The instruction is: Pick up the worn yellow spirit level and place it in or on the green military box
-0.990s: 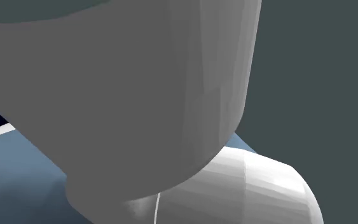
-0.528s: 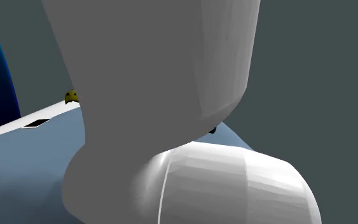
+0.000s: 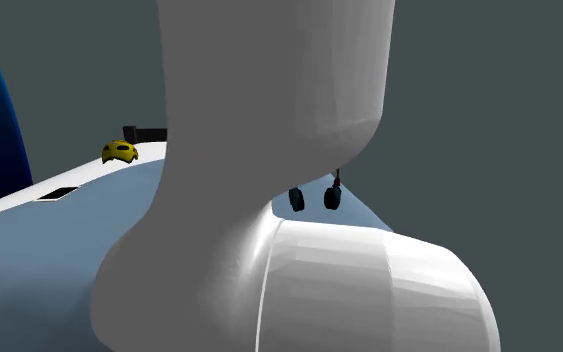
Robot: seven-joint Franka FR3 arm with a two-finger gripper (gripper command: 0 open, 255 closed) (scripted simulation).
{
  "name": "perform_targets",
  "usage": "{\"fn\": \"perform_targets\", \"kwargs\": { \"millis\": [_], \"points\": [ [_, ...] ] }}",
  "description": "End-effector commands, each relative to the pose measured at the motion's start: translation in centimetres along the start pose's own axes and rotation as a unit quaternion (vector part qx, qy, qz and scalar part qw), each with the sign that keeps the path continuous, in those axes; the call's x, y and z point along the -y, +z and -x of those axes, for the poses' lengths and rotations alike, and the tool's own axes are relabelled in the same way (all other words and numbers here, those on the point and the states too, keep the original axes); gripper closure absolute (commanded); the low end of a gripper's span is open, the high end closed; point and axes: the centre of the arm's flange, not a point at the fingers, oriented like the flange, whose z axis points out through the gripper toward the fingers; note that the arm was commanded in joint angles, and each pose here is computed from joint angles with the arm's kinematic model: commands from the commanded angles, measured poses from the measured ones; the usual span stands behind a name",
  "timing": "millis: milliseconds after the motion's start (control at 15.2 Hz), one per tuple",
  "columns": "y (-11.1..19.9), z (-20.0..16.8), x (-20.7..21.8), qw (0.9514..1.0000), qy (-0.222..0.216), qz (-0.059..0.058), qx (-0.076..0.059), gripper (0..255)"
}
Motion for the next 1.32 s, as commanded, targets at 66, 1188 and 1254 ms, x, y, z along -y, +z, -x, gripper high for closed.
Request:
{"fn": "perform_targets", "kwargs": {
  "millis": [66, 1188, 1254],
  "points": [
    [2.9, -1.7, 2.4, 0.9993, -0.034, 0.0, 0.016, 0],
    [9.5, -2.7, 4.8, 0.9975, -0.064, 0.0, 0.03, 0],
    [9.5, -2.7, 4.8, 0.9975, -0.064, 0.0, 0.03, 0]
  ]
}}
